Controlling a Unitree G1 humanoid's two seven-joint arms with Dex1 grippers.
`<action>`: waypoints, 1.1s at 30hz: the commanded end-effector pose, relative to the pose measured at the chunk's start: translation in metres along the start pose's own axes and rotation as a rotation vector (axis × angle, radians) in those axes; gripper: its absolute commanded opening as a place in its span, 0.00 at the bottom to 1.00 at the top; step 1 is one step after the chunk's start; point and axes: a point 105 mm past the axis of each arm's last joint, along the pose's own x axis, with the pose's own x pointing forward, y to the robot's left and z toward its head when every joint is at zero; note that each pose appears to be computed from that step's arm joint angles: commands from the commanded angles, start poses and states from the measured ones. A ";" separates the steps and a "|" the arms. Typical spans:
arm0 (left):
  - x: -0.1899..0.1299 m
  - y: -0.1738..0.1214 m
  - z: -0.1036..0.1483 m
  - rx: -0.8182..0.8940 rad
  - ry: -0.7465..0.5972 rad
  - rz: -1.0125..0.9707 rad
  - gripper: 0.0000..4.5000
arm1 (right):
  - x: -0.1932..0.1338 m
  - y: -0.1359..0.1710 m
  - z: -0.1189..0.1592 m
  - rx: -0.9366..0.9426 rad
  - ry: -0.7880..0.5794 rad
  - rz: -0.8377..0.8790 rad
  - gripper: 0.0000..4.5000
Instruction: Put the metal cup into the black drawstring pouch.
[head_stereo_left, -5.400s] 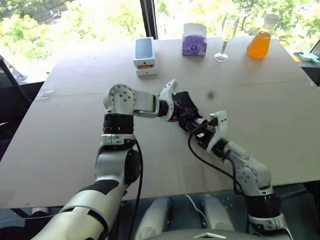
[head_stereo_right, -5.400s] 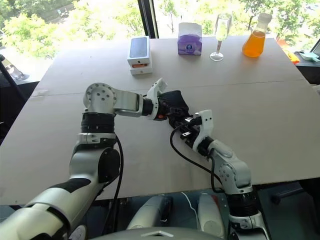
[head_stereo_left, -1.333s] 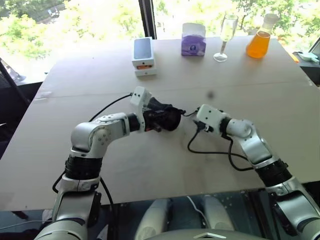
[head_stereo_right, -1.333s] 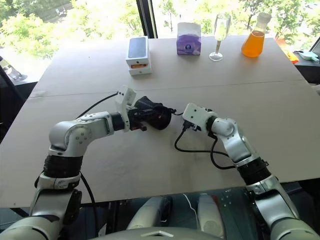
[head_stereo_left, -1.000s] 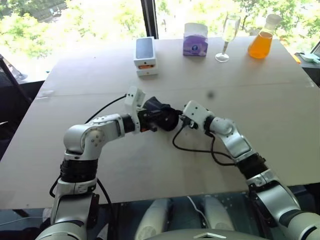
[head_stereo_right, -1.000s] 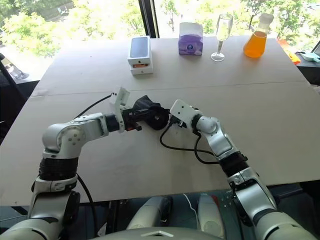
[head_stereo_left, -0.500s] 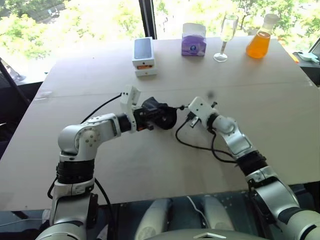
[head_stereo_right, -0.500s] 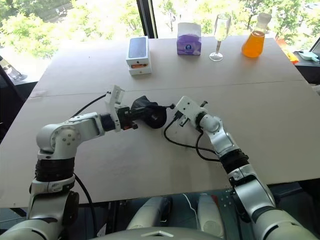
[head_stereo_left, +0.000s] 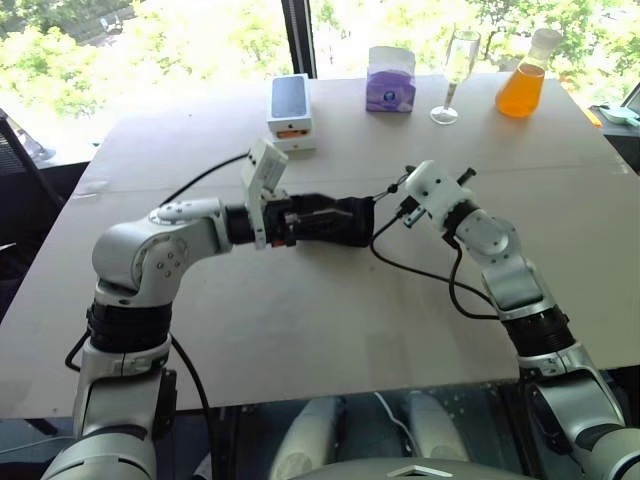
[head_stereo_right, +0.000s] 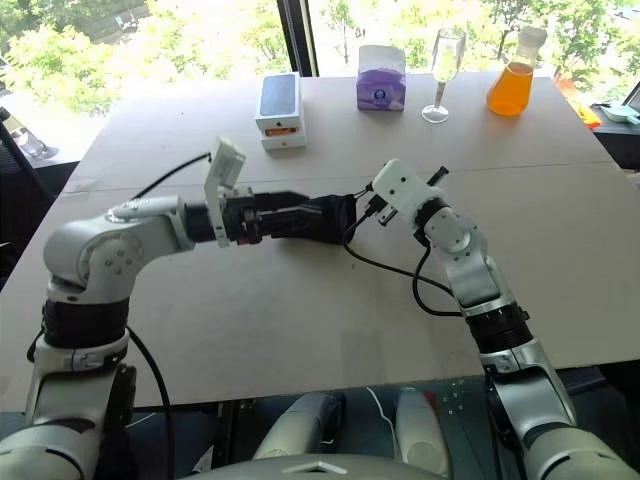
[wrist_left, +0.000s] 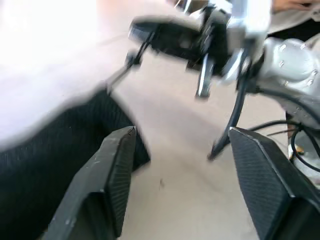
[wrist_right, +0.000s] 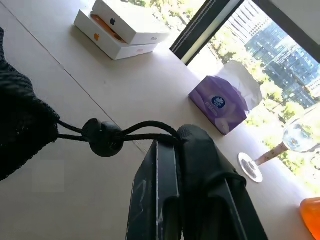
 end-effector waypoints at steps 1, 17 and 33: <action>0.019 0.000 0.007 0.097 -0.016 -0.041 0.69 | -0.003 -0.006 0.022 -0.036 -0.051 -0.009 0.00; 0.072 0.032 -0.002 0.213 0.006 -0.063 0.69 | -0.005 -0.003 0.045 -0.090 -0.070 -0.001 0.00; 0.083 0.034 -0.008 0.239 0.023 -0.077 0.04 | -0.006 -0.002 0.049 -0.084 -0.066 0.000 0.00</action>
